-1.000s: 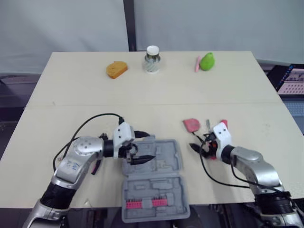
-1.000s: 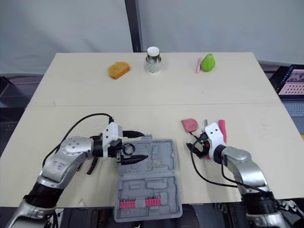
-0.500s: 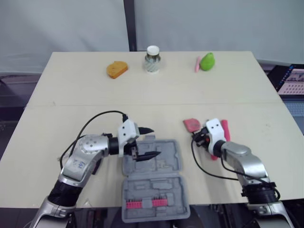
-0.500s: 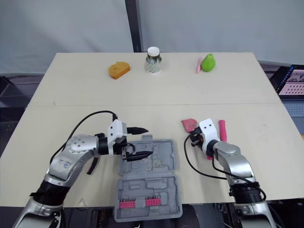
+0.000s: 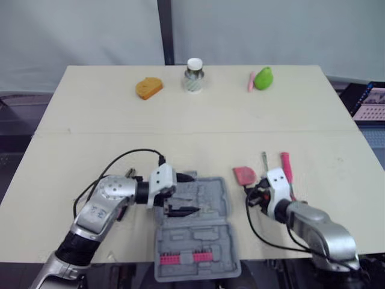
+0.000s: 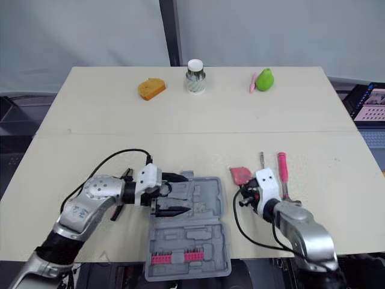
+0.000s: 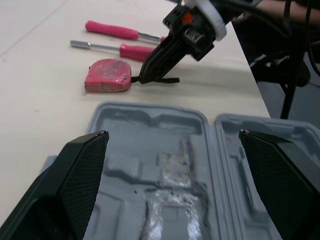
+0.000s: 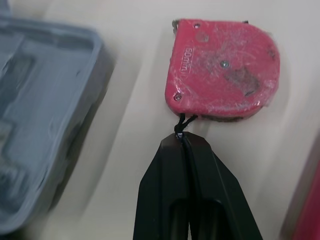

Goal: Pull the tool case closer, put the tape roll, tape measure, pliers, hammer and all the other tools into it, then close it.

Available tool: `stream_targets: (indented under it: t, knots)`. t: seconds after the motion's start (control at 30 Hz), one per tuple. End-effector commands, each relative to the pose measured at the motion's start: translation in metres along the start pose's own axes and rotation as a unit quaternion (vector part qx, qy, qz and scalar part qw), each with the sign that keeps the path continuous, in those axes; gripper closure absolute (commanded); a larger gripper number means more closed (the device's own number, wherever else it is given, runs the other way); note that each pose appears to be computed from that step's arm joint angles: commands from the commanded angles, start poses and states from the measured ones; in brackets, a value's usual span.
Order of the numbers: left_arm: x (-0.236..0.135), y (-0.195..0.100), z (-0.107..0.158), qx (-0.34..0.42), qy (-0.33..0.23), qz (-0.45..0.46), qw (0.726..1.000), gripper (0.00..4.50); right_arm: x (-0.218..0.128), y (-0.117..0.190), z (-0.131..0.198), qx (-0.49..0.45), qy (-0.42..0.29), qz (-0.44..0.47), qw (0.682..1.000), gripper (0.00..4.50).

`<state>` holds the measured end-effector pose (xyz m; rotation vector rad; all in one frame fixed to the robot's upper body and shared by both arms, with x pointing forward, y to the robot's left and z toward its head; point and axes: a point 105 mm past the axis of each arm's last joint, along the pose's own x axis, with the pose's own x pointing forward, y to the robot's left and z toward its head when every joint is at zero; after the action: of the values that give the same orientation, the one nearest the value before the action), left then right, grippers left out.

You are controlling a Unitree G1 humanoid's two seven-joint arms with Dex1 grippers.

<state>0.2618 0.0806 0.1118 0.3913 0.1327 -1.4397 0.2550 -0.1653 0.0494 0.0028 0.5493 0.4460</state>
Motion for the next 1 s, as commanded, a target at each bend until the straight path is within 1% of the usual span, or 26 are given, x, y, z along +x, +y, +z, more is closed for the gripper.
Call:
stream_targets:
  t: [0.03, 0.13, 0.23, 0.4, 0.77, 0.83, 0.97, 1.0]
  knots:
    - [-0.002, -0.005, 0.003, 0.022, -0.004, -0.028, 0.999, 0.0, -0.021, 0.014, -0.005, 0.007, -0.006, -0.004, 1.0, 4.45]
    - [-0.004, -0.006, 0.001, 0.024, -0.004, -0.038, 0.999, 0.0, -0.031, 0.02, -0.018, 0.022, 0.005, -0.009, 1.0, 4.45]
    - [-0.006, -0.009, -0.002, 0.026, -0.001, -0.053, 0.998, 0.0, -0.041, 0.026, -0.04, 0.042, 0.029, -0.016, 0.999, 4.45]
    - [-0.01, -0.008, -0.009, 0.025, 0.004, -0.057, 0.998, 0.0, -0.048, 0.034, -0.055, 0.071, 0.037, -0.019, 0.997, 4.45]
    - [-0.013, -0.009, -0.013, 0.023, 0.008, -0.061, 0.998, 0.0, -0.051, 0.043, -0.064, 0.07, 0.052, 0.002, 0.996, 4.45]
    - [-0.013, -0.009, -0.014, 0.022, 0.008, -0.06, 0.998, 0.0, -0.051, 0.045, -0.065, 0.064, 0.057, 0.016, 0.996, 4.45]
    - [-0.012, -0.011, -0.016, 0.025, 0.005, -0.057, 0.998, 0.0, -0.059, 0.044, -0.056, 0.042, 0.051, 0.055, 0.996, 4.45]
    - [-0.011, -0.012, -0.016, 0.025, 0.002, -0.056, 0.998, 0.0, -0.063, 0.041, -0.053, 0.033, 0.054, 0.065, 0.996, 3.93]
